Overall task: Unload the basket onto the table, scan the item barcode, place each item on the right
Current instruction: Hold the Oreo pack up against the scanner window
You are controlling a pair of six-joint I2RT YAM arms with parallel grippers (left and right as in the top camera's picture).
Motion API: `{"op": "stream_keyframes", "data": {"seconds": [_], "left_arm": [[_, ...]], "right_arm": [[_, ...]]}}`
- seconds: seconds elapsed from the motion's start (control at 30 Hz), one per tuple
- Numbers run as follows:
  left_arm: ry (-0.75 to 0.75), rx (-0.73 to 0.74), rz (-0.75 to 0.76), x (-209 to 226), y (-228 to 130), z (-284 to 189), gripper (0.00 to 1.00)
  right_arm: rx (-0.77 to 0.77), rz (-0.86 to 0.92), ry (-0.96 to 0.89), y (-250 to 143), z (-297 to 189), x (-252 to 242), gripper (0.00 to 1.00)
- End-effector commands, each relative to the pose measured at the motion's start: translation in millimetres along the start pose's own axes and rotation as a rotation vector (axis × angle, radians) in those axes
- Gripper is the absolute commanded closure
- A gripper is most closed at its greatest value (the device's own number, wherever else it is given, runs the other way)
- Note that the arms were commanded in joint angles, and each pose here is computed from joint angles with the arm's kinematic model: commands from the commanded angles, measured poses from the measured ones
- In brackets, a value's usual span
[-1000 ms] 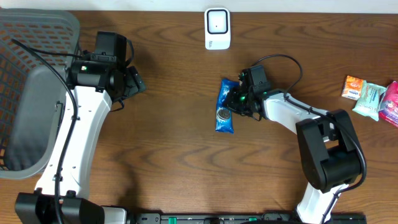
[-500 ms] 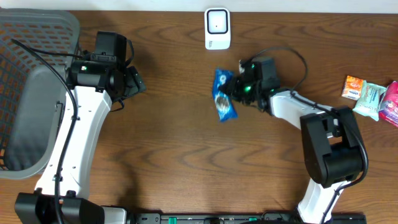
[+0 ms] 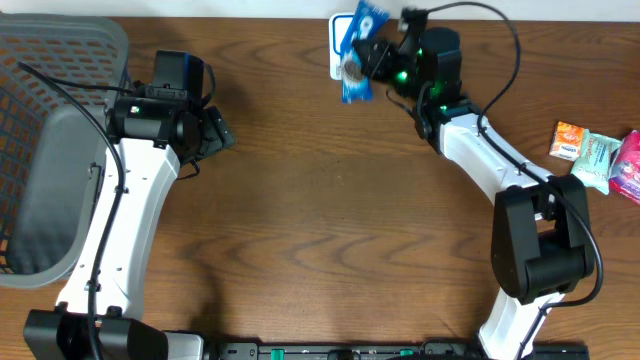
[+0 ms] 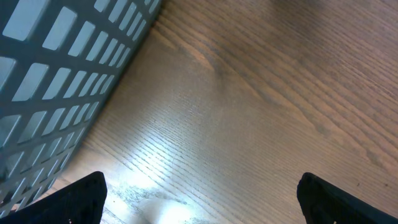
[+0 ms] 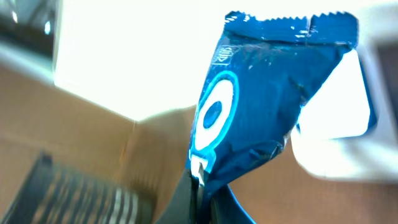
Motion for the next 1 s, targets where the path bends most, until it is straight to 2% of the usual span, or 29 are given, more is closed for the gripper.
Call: {"op": "stream_keyframes", "data": {"seconds": [0.0, 0.2, 0.33, 0.5, 0.63, 0.83, 0.97], "left_arm": [[0.016, -0.012, -0.005, 4, 1, -1, 0.02], [0.016, -0.012, -0.005, 4, 1, -1, 0.02], [0.016, -0.012, -0.005, 4, 1, -1, 0.02], [0.016, -0.012, -0.005, 4, 1, -1, 0.02], [0.016, -0.012, -0.005, 4, 1, -1, 0.02], [0.016, -0.012, -0.005, 4, 1, -1, 0.02], [0.016, -0.012, -0.005, 4, 1, -1, 0.02]], "right_arm": [[-0.218, -0.011, -0.136, 49, -10, -2, 0.99], [-0.332, 0.013, -0.142, 59, 2, -11, 0.99], [-0.350, 0.071, -0.118, 68, 20, -14, 0.99], [-0.277, 0.091, -0.082, 64, 55, -12, 0.99], [-0.194, 0.054, -0.132, 50, 73, -19, 0.99], [-0.137, -0.025, -0.185, 51, 70, -26, 0.99], [-0.120, -0.063, -0.237, 74, 50, -34, 0.99]]}}
Point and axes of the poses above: each gripper's point midway between its finger pads, its own z axis out along the fingers, its own x axis along the line the jaws close on, y = z × x, the point moved 2 cm from there along -z, back along the fingers, and after that the axes turned 11 degrees about -z, right-handed, at the moved point
